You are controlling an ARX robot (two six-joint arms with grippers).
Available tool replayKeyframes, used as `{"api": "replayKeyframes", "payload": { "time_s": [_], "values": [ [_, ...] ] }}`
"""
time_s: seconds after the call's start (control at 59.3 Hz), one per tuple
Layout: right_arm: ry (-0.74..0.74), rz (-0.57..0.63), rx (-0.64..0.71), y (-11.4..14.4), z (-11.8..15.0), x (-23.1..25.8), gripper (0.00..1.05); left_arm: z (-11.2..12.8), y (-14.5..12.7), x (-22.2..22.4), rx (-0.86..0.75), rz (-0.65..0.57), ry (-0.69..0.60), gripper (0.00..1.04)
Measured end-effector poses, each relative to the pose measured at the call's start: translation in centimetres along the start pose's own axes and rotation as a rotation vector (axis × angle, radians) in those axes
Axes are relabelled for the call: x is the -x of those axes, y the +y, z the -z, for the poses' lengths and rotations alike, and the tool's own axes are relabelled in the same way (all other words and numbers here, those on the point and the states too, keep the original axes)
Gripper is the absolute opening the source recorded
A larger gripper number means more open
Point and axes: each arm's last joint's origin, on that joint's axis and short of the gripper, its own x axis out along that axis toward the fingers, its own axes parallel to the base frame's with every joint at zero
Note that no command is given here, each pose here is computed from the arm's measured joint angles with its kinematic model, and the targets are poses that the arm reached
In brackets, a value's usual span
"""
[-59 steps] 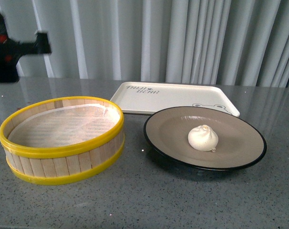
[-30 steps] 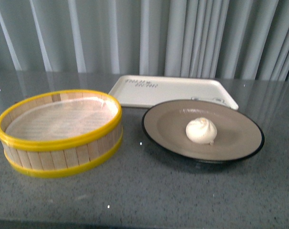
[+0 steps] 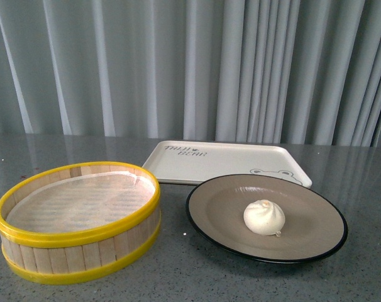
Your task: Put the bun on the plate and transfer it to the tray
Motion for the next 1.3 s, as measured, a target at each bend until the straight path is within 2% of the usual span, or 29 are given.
{"api": "replayKeyframes", "payload": {
  "time_s": [0.911,1.012,1.299],
  "values": [
    [0.0,0.0,0.0,0.0,0.0,0.0,0.96,-0.4,0.0,2.7,0.0,0.0,-0.015,0.04],
    [0.0,0.0,0.0,0.0,0.0,0.0,0.96,0.1,0.0,3.6,-0.001,0.001,0.02,0.04],
    [0.0,0.0,0.0,0.0,0.0,0.0,0.96,-0.1,0.0,3.9,0.0,0.001,-0.008,0.04]
  ]
}}
